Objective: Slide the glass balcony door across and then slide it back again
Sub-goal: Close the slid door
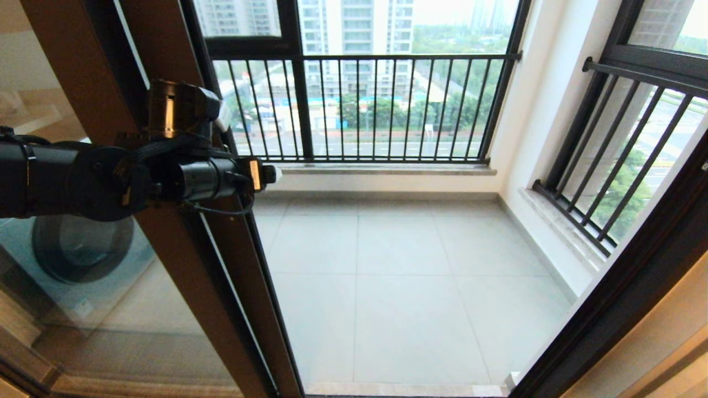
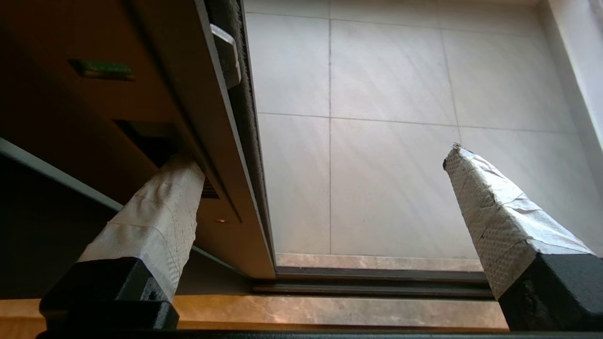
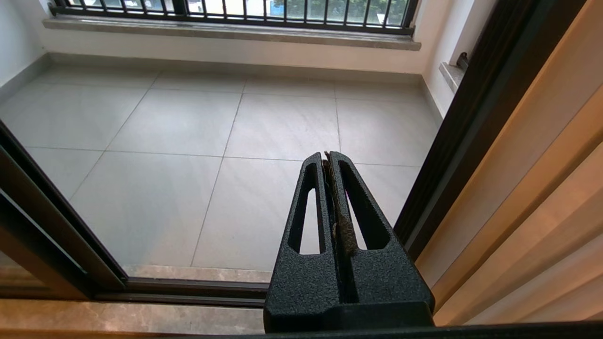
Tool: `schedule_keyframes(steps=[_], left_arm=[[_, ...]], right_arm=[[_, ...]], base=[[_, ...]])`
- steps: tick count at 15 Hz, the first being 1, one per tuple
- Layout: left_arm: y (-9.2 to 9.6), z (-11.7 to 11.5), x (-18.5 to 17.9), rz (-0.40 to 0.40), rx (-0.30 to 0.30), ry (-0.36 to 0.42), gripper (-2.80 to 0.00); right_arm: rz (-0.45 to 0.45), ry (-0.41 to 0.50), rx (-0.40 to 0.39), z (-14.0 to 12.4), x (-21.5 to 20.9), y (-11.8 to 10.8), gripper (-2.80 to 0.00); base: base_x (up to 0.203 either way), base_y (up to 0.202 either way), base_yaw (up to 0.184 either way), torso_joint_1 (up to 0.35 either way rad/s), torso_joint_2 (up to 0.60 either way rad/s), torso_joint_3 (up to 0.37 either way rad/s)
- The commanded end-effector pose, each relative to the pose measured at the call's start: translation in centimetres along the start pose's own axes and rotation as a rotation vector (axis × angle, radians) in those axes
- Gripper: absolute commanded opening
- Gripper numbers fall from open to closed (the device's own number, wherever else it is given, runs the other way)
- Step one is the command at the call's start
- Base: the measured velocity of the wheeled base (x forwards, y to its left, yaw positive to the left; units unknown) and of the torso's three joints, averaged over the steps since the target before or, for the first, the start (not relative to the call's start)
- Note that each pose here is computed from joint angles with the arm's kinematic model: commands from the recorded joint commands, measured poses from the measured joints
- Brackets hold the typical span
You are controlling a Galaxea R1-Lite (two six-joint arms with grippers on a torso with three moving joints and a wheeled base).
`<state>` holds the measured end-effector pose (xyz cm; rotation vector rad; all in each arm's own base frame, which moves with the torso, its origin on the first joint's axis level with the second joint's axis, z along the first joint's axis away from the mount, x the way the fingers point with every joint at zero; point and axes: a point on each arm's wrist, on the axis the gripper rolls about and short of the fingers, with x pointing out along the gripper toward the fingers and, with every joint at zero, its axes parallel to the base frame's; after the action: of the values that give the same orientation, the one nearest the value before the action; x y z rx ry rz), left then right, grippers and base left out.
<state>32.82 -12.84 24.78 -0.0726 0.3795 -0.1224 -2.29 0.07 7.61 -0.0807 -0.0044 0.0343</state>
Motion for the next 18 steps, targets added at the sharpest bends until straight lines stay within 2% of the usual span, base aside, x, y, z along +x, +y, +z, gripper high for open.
schedule_keyframes(steps=[1, 6, 18], left_arm=[[0.0, -0.2, 0.0, 0.001, 0.0, 0.009, 0.0], [-0.2, -0.3, 0.0, -0.004, 0.004, 0.011, 0.0], [-2.9, -0.6, -1.1, -0.085, 0.032, 0.008, 0.0]], right_arm=[[0.001, 0.001, -0.001, 0.0, 0.0, 0.0, -2.8], [0.001, 0.001, -0.001, 0.0, 0.0, 0.0, -2.8], [0.001, 0.001, -0.001, 0.0, 0.0, 0.0, -2.8]], base=[[0.0, 0.0, 0.0, 0.0, 0.0, 0.0], [0.0, 0.0, 0.0, 0.0, 0.0, 0.0], [0.0, 0.0, 0.0, 0.0, 0.0, 0.0]])
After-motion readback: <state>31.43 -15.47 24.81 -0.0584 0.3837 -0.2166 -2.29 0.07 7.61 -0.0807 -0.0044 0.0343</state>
